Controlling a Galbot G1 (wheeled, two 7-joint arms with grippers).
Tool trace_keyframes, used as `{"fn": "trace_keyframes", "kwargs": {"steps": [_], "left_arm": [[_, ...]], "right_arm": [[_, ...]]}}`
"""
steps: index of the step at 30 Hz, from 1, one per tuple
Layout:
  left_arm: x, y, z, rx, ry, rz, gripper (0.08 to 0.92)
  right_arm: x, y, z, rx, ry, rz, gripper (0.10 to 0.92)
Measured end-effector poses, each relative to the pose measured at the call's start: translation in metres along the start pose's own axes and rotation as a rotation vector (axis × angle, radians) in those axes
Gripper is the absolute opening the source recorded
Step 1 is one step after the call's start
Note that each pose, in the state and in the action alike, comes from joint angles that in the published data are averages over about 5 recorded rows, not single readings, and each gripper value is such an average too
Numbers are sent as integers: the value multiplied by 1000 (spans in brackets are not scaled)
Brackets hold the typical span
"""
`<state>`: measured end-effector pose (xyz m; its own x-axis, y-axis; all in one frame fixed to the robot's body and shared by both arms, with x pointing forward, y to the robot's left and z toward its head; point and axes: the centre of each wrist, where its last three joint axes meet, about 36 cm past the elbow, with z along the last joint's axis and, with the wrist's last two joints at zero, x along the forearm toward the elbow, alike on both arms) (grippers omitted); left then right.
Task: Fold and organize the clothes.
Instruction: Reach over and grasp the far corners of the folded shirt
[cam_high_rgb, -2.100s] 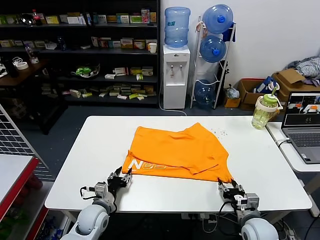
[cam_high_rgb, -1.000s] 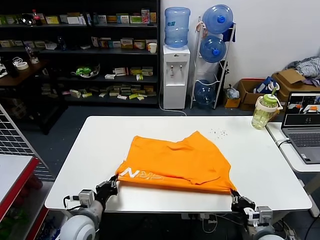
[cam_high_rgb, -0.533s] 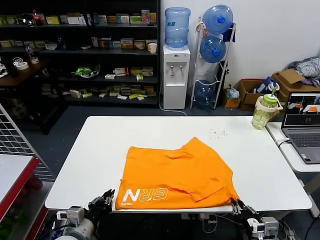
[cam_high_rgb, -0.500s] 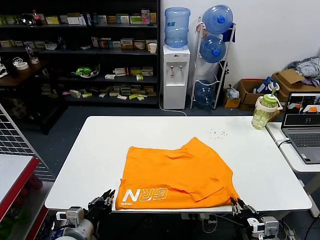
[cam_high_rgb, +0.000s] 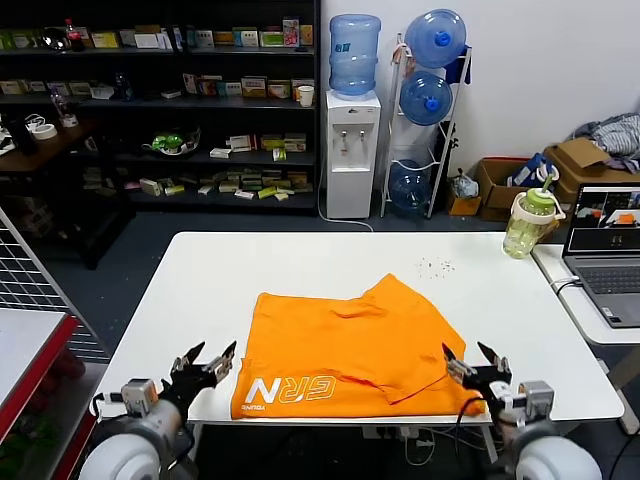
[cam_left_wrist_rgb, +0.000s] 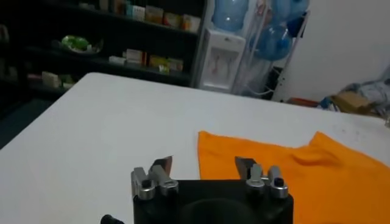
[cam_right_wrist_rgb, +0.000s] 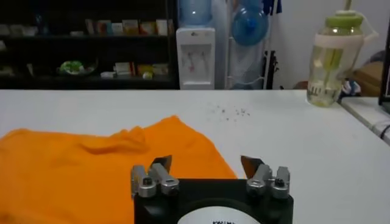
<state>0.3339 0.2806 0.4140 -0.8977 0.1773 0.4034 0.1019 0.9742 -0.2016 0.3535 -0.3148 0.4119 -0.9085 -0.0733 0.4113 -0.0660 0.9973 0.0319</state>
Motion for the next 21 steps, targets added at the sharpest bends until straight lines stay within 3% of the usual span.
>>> {"fn": "trace_keyframes", "kwargs": {"steps": [4,8,15,21], "left_arm": [[-32,4,-10,1,-38,14,820],[-73,9,-16,3,-42,25,822],[-139,17,-26,-12,4,37,823],[-181,23,-35,-27,46,38,823]], "right_arm": [[-46,-1,-17,-18,-23,-2,822],[-96,4,-34,-41,-23,-9,823],[-170,23,-61,-54,33,-30,823],[-210,33,-65,-41,105,-40,823]]}}
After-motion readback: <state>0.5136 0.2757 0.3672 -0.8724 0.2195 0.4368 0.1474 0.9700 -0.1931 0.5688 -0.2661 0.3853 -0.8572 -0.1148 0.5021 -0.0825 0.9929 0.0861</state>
